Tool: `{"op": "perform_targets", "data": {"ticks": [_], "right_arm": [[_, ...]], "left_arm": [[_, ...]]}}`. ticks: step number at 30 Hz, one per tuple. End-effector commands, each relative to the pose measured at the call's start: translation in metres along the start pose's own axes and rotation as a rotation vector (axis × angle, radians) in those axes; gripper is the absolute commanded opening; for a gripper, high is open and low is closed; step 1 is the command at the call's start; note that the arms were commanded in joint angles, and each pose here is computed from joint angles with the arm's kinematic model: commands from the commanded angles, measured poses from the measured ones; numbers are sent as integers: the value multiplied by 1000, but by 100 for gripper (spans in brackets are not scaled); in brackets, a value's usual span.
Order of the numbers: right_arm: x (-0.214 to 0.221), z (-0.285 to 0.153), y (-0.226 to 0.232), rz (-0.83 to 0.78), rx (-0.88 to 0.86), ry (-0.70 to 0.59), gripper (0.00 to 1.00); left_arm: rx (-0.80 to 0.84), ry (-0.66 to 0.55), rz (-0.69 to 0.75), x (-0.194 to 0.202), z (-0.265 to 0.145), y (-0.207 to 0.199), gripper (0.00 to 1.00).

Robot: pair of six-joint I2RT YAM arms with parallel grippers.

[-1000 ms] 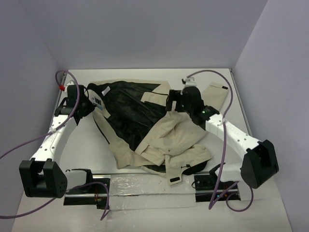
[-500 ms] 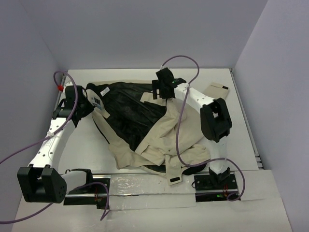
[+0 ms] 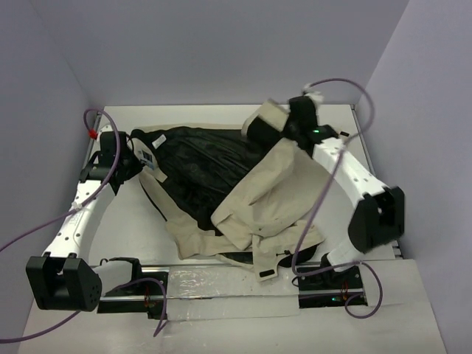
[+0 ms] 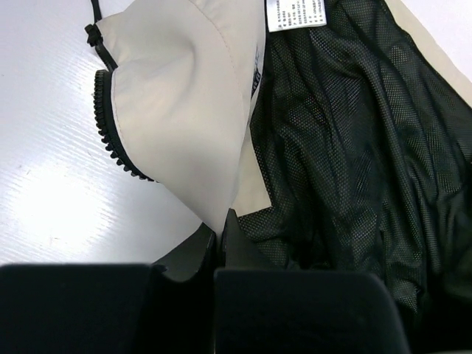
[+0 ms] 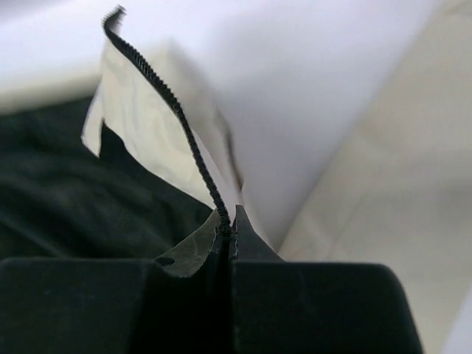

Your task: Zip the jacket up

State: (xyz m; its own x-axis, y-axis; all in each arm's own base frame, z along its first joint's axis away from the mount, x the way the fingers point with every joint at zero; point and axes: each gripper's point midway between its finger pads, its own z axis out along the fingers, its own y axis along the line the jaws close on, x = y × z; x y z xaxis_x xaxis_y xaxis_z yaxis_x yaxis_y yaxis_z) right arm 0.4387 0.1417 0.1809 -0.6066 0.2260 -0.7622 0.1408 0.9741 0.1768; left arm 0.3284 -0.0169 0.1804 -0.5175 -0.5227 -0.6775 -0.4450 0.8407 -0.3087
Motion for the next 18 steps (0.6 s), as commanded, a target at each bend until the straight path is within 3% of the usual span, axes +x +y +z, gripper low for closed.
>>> {"op": "perform_targets", "data": {"ticks": [1,5,8,9,12,13,18], "right_arm": [[-95,-54,-58,307,45,-341,0],[-102,-76,-85,355,68,-451,0],[-90,-64,-75,332,14,-418,2],[-86,-57,-73,324,11,-395,10],[-64,-25,-67,280,38,-254,65],[-58,-18,-67,269,54,-216,77],[-54,-39,-61,235,26,-216,94]], "left_arm": [[48,-73,40,-26,-14,-13,0],[122,-86,40,-29,-19,-27,0],[200,-74,42,-27,-19,-44,0],[207,-71,45,-27,-18,-47,0],[255,-31,88,-20,-17,-64,0],[267,-24,104,-18,-16,-69,0],[339,-27,186,-14,-25,-97,0]]}}
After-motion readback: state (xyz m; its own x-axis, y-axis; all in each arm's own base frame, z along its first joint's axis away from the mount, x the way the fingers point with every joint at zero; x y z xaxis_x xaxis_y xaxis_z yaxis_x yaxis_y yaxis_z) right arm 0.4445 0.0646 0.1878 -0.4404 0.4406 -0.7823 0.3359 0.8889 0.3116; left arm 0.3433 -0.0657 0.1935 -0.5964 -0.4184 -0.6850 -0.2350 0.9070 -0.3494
